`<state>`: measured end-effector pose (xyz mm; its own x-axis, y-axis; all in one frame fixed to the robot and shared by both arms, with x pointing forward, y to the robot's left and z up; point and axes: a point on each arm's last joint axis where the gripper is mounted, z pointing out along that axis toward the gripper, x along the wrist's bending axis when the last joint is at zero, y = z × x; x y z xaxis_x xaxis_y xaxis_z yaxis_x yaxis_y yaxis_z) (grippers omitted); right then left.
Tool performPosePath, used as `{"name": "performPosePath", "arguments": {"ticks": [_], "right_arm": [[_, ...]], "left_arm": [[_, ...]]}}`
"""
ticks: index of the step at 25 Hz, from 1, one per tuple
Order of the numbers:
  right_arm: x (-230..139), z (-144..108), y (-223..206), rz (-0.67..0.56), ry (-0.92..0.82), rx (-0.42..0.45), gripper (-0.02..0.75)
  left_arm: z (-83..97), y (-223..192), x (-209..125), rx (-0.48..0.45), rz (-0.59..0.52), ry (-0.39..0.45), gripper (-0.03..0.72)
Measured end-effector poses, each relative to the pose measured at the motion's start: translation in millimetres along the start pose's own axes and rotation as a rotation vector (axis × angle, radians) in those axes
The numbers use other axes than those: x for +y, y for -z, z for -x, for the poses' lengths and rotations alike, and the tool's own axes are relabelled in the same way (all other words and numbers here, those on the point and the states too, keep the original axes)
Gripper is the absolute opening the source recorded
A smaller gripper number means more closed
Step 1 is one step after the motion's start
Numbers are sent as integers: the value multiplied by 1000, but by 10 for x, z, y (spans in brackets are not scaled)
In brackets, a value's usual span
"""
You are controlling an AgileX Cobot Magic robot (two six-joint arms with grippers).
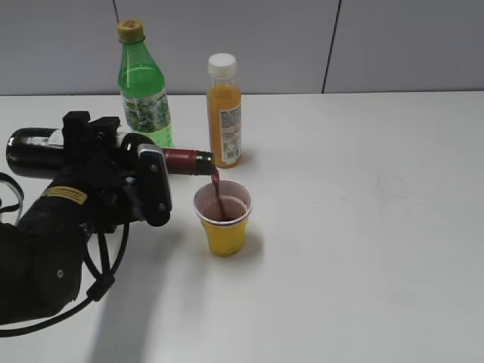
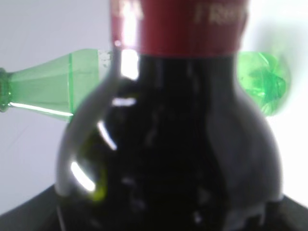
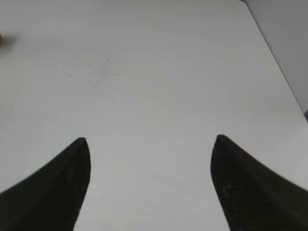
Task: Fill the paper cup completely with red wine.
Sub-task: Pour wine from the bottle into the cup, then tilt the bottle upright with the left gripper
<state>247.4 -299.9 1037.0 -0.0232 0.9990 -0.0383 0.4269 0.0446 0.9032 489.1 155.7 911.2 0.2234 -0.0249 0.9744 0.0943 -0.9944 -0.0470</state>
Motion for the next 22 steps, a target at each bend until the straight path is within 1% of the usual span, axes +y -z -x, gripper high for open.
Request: {"name": "performPosePath", "arguments": {"ticks": [18,22], "right_arm": [[0,0,0,0,0,0,589],[0,0,0,0,0,0,589]], "left_arm": [[0,0,0,0,0,-16,549],[0,0,1,0,1,-36,549]]}}
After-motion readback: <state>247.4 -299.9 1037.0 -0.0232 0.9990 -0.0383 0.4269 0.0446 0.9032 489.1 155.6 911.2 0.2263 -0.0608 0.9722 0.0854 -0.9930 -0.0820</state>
